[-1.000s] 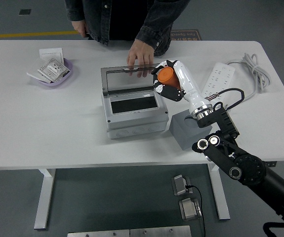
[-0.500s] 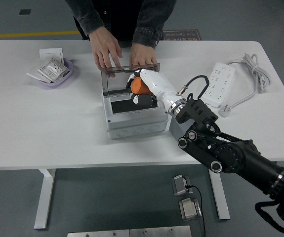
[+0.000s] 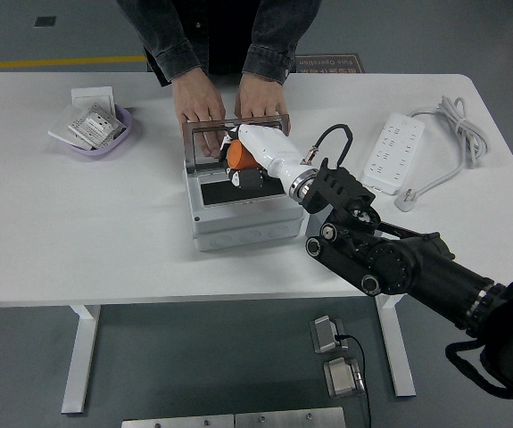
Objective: Pick up the cylinder from the cube,place it in the box,flap close box
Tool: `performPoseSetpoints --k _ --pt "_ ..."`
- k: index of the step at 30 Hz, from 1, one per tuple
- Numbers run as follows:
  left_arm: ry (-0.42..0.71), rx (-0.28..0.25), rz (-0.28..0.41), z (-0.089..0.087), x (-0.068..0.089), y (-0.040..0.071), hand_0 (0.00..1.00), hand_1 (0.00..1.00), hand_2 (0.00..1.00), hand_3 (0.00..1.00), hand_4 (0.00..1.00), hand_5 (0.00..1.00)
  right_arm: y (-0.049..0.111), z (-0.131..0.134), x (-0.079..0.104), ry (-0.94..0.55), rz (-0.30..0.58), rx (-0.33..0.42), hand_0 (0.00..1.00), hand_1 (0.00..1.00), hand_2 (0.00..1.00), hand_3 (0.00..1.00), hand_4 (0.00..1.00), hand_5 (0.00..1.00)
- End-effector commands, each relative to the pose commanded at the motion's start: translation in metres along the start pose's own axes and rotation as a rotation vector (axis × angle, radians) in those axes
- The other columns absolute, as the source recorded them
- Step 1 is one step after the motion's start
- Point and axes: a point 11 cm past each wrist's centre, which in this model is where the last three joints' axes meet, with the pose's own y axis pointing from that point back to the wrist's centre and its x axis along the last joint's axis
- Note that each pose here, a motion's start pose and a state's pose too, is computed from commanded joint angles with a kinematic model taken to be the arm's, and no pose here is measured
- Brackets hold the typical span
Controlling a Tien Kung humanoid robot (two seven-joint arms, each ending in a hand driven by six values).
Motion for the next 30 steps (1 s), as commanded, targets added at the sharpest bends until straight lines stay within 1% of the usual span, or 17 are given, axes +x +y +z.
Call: performPoseSetpoints --k 5,11,18,30 --pt "-0.001 -0.001 0.002 0.000 0.001 0.000 0.711 0.711 0.639 0.761 0.787 0.598 0.000 0.002 -0.005 0.013 -0.017 -0.006 0.002 0.002 0.196 0.189 0.072 0.060" --pt "-0.003 -0.004 0.005 0.001 0.002 0.001 0.712 0.713 0.640 0.767 0.788 0.599 0.000 0.008 -0.012 0.092 -0.061 -0.009 0.002 0.002 0.203 0.197 0.058 0.050" --pt "-0.007 -0.003 0.005 0.001 0.001 0.000 0.712 0.713 0.640 0.770 0.789 0.600 -0.002 0.015 -0.010 0.123 -0.067 -0.019 0.002 0.002 0.205 0.198 0.061 0.052" --pt "-0.010 -0.011 0.008 0.003 0.001 0.001 0.713 0.714 0.640 0.769 0.790 0.599 -0.003 0.019 -0.008 0.118 -0.058 -0.012 0.002 0.002 0.216 0.209 0.052 0.050"
